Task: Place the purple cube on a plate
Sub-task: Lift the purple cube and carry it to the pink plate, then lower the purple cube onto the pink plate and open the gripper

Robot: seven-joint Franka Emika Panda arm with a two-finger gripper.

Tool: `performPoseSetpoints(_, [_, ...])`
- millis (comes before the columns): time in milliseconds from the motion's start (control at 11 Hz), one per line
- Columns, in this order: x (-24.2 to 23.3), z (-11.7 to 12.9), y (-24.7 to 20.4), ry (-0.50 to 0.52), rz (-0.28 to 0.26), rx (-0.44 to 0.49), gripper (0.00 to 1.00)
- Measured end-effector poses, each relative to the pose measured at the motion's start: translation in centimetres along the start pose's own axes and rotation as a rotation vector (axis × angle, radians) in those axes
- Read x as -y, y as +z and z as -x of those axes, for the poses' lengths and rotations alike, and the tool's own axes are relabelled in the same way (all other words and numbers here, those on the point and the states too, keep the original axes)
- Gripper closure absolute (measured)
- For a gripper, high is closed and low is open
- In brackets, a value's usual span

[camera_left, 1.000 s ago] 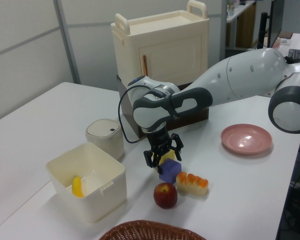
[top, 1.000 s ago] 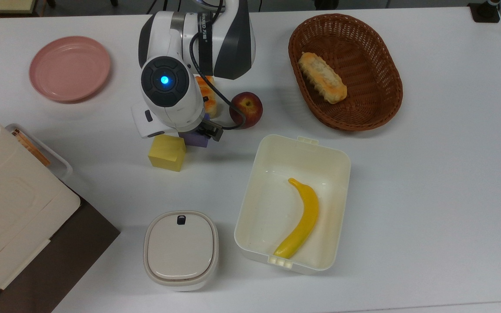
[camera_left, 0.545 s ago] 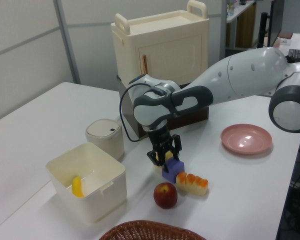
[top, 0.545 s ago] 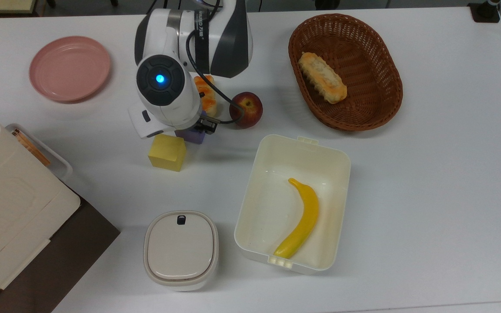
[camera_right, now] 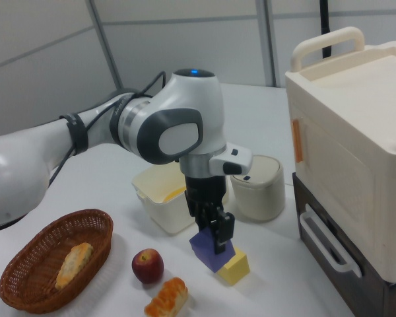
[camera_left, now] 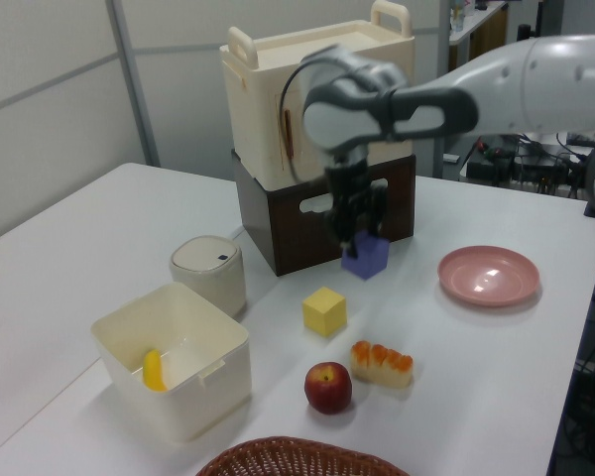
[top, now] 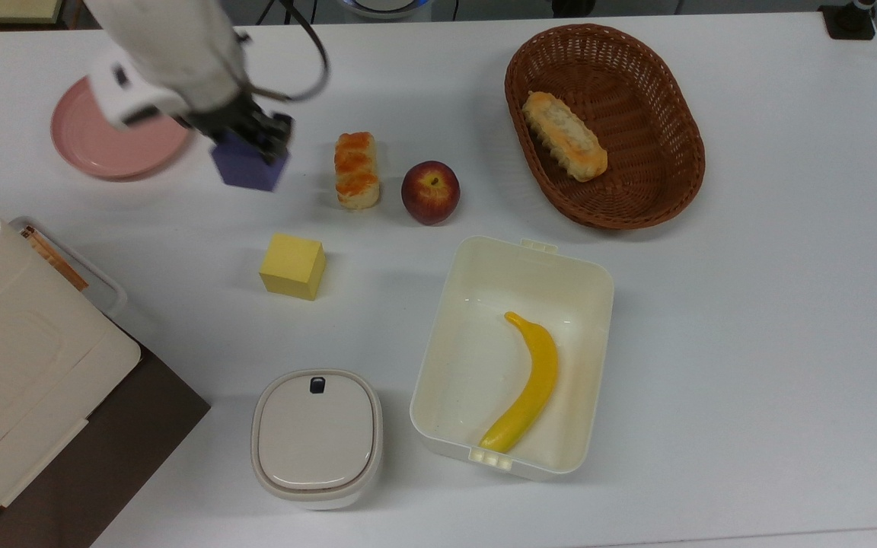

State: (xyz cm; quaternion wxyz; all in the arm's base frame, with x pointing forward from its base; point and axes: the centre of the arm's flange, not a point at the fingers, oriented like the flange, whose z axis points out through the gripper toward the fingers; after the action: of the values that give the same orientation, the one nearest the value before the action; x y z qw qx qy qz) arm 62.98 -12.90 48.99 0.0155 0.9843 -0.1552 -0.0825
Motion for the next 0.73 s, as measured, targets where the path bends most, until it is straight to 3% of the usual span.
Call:
performPoseSetpoints(455, [-7.8,0.8,-2.7,-0.041,0.012,-0.058,0.43])
performPoseSetpoints(727, [-11.5,1.4,0.2,-0.073,0.012,-0.117,0.43])
